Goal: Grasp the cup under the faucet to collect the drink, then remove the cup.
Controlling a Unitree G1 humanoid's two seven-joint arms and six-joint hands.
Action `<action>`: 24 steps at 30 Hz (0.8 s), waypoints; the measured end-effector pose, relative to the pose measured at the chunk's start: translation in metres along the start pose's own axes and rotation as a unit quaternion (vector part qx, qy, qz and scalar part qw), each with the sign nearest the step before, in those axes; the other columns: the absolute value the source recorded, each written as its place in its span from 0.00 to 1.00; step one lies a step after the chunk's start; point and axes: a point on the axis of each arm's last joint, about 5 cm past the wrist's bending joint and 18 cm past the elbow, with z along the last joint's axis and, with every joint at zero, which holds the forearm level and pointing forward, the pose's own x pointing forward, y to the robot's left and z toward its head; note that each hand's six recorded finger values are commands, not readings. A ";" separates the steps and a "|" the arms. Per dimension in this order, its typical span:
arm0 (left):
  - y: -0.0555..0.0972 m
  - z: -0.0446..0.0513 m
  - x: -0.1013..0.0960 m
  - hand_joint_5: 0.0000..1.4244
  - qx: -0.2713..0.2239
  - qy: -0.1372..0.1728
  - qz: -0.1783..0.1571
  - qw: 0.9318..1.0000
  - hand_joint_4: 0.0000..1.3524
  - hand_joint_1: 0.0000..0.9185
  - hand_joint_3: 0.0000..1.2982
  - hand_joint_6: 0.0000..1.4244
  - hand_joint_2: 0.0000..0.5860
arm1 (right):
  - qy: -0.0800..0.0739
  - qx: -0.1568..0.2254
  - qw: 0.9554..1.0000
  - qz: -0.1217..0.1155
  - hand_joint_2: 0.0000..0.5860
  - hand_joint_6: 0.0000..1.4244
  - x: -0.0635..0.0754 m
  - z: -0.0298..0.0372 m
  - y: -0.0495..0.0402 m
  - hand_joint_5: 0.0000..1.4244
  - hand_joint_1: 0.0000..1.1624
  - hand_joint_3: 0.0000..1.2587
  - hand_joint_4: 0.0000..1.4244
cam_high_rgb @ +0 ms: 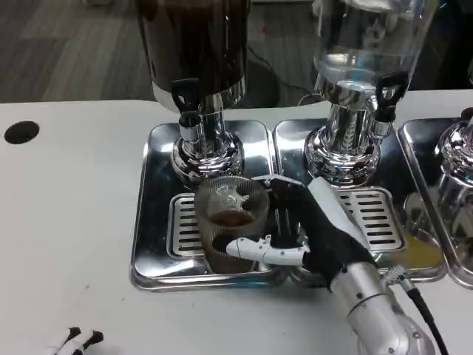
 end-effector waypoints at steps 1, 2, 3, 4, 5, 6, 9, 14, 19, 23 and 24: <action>0.000 0.0001 0.000 0.13 0.000 0.000 -0.001 1.000 0.10 0.00 0.18 0.32 0.13 | -0.001 0.001 1.000 -0.002 0.22 0.12 0.000 0.0004 -0.0008 0.26 0.59 0.34 0.32; 0.000 0.0001 0.001 0.13 0.000 0.000 -0.002 1.000 0.10 0.00 0.18 0.32 0.13 | -0.003 0.002 1.000 -0.005 0.22 0.12 0.000 0.0009 -0.0020 0.26 0.59 0.34 0.32; 0.000 0.0002 0.002 0.13 0.000 0.000 -0.003 1.000 0.10 0.00 0.18 0.32 0.13 | -0.006 0.002 1.000 -0.007 0.22 0.12 0.000 0.0016 -0.0030 0.26 0.59 0.35 0.32; 0.000 0.0003 0.002 0.13 0.000 0.000 -0.002 1.000 0.10 0.00 0.18 0.32 0.13 | -0.008 0.003 1.000 -0.008 0.22 0.12 0.000 0.0026 -0.0040 0.26 0.58 0.35 0.32; 0.000 0.0004 0.002 0.13 0.000 -0.001 -0.002 1.000 0.10 0.00 0.18 0.32 0.13 | -0.011 0.005 1.000 -0.009 0.22 0.12 0.000 0.0034 -0.0049 0.26 0.58 0.35 0.32; 0.000 0.0005 0.003 0.13 0.000 -0.001 -0.003 1.000 0.10 0.00 0.18 0.32 0.13 | -0.013 0.006 1.000 -0.010 0.22 0.12 0.000 0.0041 -0.0055 0.26 0.58 0.35 0.32; 0.001 0.0006 0.004 0.13 0.000 -0.001 -0.004 1.000 0.10 0.00 0.18 0.32 0.13 | -0.019 0.010 1.000 -0.012 0.22 0.12 -0.001 0.0061 -0.0074 0.26 0.58 0.35 0.32; 0.001 0.0007 0.005 0.13 0.001 -0.001 -0.005 1.000 0.11 0.00 0.18 0.32 0.13 | -0.033 0.006 0.999 -0.012 0.23 0.12 -0.005 0.0079 -0.0120 0.26 0.58 0.35 0.33; 0.001 0.0008 0.006 0.13 0.002 -0.004 -0.004 1.000 0.11 0.00 0.18 0.32 0.13 | -0.048 0.010 0.999 -0.011 0.23 0.12 -0.014 0.0060 -0.0137 0.26 0.58 0.35 0.33; 0.001 0.0012 0.006 0.13 0.003 -0.006 -0.004 1.000 0.11 0.00 0.18 0.32 0.13 | -0.050 0.004 0.999 -0.005 0.23 0.12 -0.024 0.0004 -0.0153 0.26 0.57 0.35 0.33; 0.001 0.0012 0.006 0.13 0.003 -0.006 -0.005 1.000 0.11 0.00 0.18 0.32 0.13 | -0.049 0.003 0.999 -0.004 0.23 0.12 -0.026 -0.0008 -0.0156 0.26 0.57 0.35 0.33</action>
